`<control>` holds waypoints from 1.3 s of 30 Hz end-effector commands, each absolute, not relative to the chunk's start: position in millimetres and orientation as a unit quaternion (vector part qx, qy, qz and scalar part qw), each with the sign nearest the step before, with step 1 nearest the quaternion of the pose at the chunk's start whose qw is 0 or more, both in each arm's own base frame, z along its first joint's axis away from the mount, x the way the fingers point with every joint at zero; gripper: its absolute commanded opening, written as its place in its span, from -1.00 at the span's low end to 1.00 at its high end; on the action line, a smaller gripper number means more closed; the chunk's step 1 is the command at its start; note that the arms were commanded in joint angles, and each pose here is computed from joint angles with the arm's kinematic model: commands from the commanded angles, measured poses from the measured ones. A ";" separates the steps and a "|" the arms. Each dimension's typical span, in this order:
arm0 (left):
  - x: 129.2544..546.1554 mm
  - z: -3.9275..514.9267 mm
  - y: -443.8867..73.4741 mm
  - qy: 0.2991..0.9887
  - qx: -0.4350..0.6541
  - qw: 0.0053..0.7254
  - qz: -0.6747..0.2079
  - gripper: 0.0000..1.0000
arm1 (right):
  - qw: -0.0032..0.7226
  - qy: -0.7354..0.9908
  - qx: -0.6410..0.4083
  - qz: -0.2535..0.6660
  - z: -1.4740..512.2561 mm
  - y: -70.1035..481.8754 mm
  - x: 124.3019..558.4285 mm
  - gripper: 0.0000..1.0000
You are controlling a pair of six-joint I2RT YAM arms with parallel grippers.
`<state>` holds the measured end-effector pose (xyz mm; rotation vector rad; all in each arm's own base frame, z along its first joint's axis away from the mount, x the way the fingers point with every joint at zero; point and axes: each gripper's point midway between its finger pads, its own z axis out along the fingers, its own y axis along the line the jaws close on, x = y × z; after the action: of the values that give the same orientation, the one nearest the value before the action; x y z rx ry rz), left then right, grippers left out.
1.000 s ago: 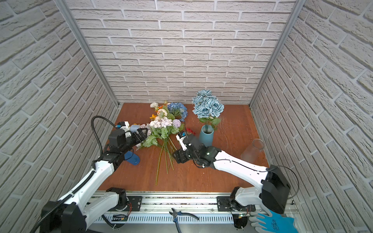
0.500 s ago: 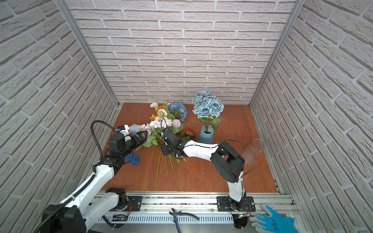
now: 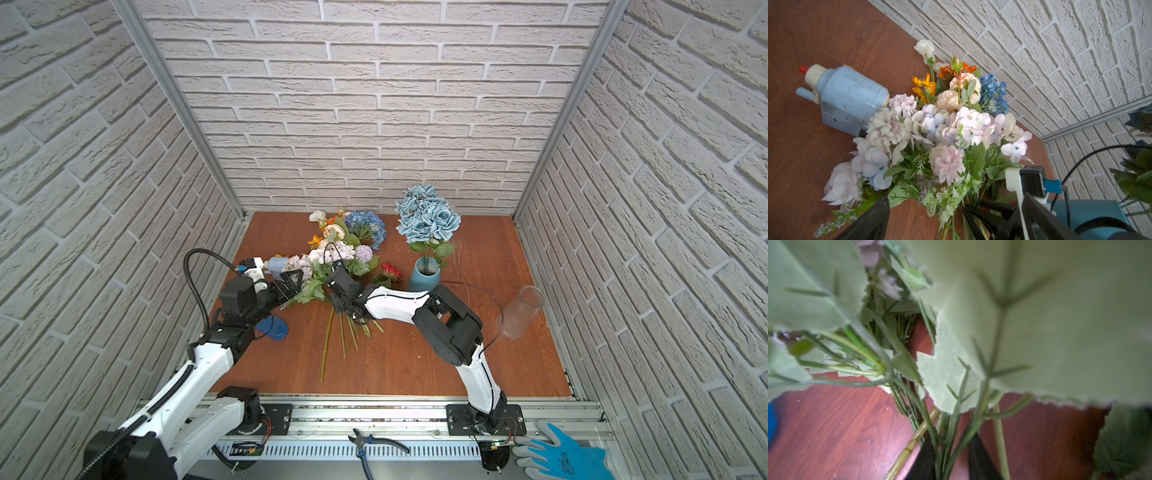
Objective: Arrange the flowers into the vase
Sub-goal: 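Lift the pink and white flowers with the right gripper toward the vase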
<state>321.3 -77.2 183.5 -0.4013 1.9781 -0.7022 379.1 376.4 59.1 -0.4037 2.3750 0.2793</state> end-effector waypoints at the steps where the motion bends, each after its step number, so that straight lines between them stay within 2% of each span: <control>1: 320.0 186.8 -74.9 0.806 -0.160 0.493 -0.287 0.96 | 0.396 0.899 -0.136 0.128 90.7 380.3 388.6 -0.80; 3: 320.4 187.5 -75.2 0.805 -0.160 0.493 -0.288 0.96 | 0.406 0.891 -0.138 0.148 104.7 382.8 386.1 -0.88; 10: 321.2 189.0 -75.6 0.803 -0.162 0.495 -0.292 0.97 | 0.441 0.856 -0.168 0.213 189.2 382.3 365.9 -0.89; 17: 322.7 193.2 -75.4 0.797 -0.167 0.499 -0.296 0.97 | 0.475 0.835 -0.178 0.212 236.3 362.1 353.2 -0.88; 24: 323.3 206.3 -84.0 0.785 -0.144 0.511 -0.320 0.97 | 0.549 0.785 -0.181 0.221 307.8 341.0 343.1 -0.88; 30: 324.9 219.4 -111.9 0.771 -0.090 0.516 -0.362 0.96 | 0.620 0.722 -0.192 0.240 375.7 314.0 319.0 -0.89; 34: 324.8 227.0 -143.8 0.768 -0.032 0.514 -0.380 0.97 | 0.648 0.692 -0.222 0.227 393.8 293.6 300.6 -0.88; 39: 324.6 235.0 -184.8 0.766 0.036 0.508 -0.394 0.96 | 0.661 0.670 -0.294 0.166 386.7 270.6 286.6 -0.88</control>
<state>319.2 -165.0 196.5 -0.0526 1.9783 -0.9212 288.9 276.4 388.2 -0.5565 1.5775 0.4687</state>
